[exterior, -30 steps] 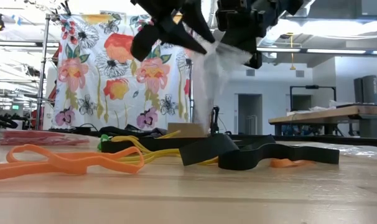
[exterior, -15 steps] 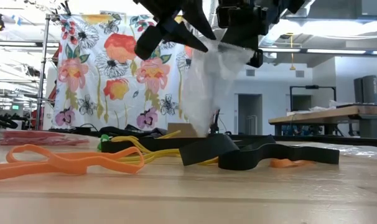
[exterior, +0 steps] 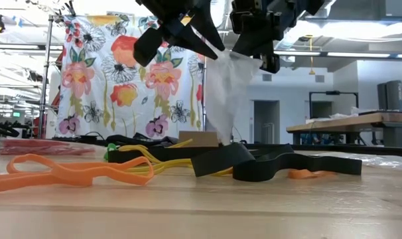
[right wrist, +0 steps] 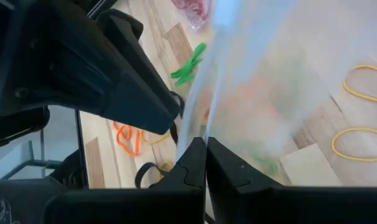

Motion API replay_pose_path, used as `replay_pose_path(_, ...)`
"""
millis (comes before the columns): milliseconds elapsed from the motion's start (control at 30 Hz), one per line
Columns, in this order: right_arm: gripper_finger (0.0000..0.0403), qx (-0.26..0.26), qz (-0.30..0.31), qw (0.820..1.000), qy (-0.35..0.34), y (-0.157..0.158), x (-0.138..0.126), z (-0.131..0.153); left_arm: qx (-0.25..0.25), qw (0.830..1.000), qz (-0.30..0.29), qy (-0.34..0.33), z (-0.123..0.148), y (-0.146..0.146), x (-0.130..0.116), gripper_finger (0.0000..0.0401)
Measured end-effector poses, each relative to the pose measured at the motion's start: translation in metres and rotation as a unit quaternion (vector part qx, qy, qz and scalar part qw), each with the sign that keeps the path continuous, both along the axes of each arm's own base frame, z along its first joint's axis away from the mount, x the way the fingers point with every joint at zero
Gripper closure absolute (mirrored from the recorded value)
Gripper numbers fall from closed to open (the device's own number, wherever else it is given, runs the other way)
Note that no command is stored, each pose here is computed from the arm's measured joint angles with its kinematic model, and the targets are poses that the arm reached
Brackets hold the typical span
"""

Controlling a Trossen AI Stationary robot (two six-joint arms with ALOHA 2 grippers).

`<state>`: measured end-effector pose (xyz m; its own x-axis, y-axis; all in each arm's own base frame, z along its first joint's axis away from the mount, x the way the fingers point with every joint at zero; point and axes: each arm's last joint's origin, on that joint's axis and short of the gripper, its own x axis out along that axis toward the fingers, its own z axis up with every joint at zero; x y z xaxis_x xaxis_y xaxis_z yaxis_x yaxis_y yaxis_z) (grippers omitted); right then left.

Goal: Sort rubber bands
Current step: Open the transparent zip bag

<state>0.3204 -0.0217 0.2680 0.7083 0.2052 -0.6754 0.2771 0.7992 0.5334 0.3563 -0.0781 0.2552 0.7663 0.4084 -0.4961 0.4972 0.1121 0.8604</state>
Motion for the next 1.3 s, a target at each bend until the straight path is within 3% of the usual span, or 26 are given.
replay_pose_path(200,0.0403,-0.004,0.0,1.0,0.002,0.002,0.0,0.0,0.003,1.0,-0.002,-0.007,0.002,0.002,0.002,0.0341)
replay_pose_path(400,0.0403,-0.004,-0.001,1.0,0.003,0.002,0.0,0.0,0.036,0.998,-0.042,-0.002,0.004,-0.002,0.003,0.0342)
replay_pose_path(767,0.0403,-0.005,0.011,1.0,0.011,0.008,-0.001,-0.002,0.027,0.999,-0.024,-0.013,0.006,0.017,0.008,0.0342)
replay_pose_path(1300,0.0403,-0.02,-0.003,1.0,0.015,0.006,-0.001,-0.002,0.004,1.0,-0.012,-0.006,0.003,0.017,0.007,0.0342)
